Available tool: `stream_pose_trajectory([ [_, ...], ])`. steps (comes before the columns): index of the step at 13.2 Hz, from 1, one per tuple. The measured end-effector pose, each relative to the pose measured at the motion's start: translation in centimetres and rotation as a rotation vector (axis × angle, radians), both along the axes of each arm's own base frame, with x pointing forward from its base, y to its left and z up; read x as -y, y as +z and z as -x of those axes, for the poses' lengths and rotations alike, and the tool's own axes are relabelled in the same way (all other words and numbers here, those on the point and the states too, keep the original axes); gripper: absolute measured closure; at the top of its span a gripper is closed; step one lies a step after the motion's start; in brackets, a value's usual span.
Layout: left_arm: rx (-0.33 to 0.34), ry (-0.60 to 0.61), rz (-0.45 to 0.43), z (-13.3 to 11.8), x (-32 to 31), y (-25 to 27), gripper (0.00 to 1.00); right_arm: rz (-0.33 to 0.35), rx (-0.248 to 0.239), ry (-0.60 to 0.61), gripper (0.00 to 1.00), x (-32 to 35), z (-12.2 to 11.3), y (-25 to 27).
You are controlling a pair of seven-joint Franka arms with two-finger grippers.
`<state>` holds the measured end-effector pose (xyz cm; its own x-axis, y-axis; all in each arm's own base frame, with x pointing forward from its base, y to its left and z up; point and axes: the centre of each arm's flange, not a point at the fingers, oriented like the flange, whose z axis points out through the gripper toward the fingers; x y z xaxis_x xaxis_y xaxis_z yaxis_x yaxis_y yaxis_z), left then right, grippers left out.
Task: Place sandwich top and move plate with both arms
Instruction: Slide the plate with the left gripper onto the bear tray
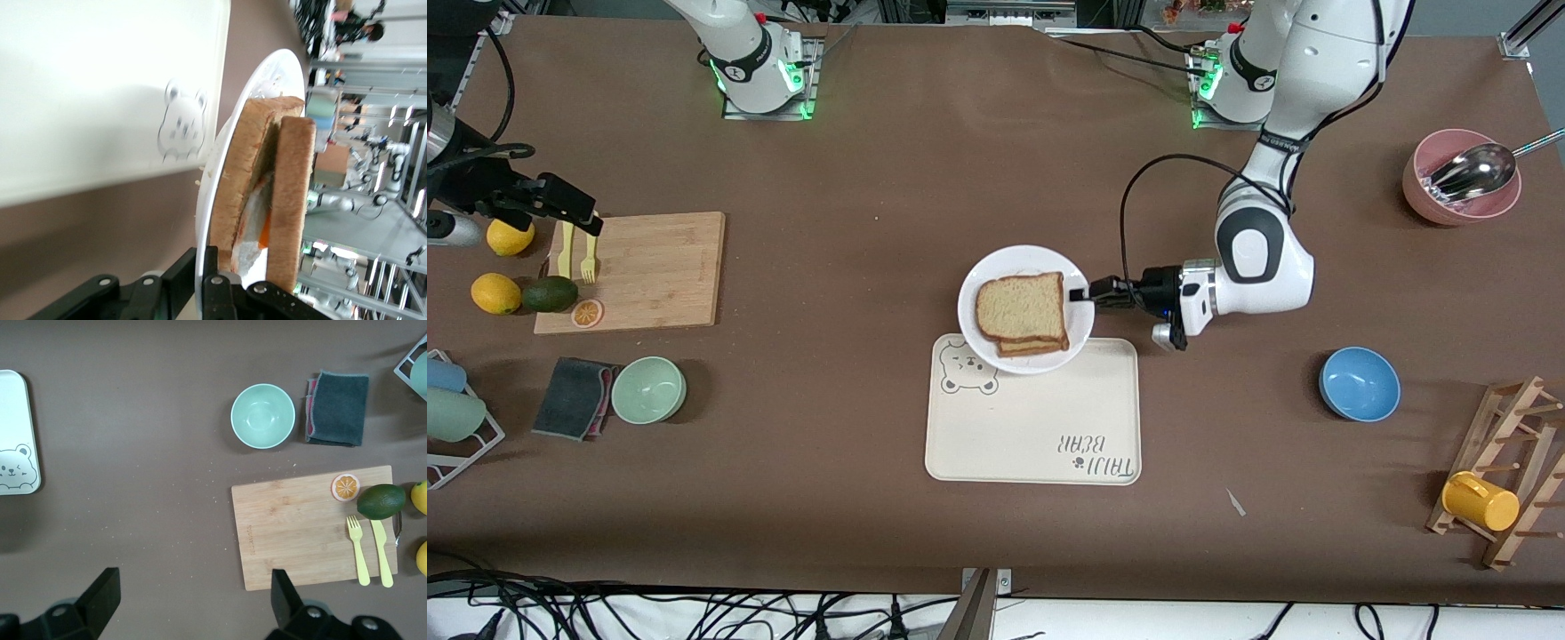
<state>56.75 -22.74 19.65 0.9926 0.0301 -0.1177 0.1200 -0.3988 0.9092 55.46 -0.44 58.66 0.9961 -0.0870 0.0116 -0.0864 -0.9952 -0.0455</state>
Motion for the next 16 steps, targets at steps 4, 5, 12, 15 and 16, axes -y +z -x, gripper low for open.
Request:
stream_pose_trajectory([
  [4,0.005,0.108,-0.025,-5.2,-0.9,-2.8,0.91,0.0,-0.005,0.0,0.0,0.0,-0.1,-0.3],
  [5,-0.001,0.138,-0.048,-6.3,-1.1,-3.3,0.91,0.0,-0.004,0.002,0.0,-0.1,-0.2,-0.3],
  [12,-0.025,0.18,-0.113,-7.3,-1.3,-7.2,0.91,0.0,-0.003,0.003,0.0,-0.2,-0.5,-0.6],
  [15,-0.033,0.191,-0.129,-7.2,-1.6,-8.0,0.91,0.002,0.015,0.004,0.0,-0.2,-1.1,0.1],
  [16,-0.031,0.199,-0.136,-7.3,-1.6,-7.9,0.92,0.003,0.023,0.004,0.0,-0.2,-1.4,0.5],
])
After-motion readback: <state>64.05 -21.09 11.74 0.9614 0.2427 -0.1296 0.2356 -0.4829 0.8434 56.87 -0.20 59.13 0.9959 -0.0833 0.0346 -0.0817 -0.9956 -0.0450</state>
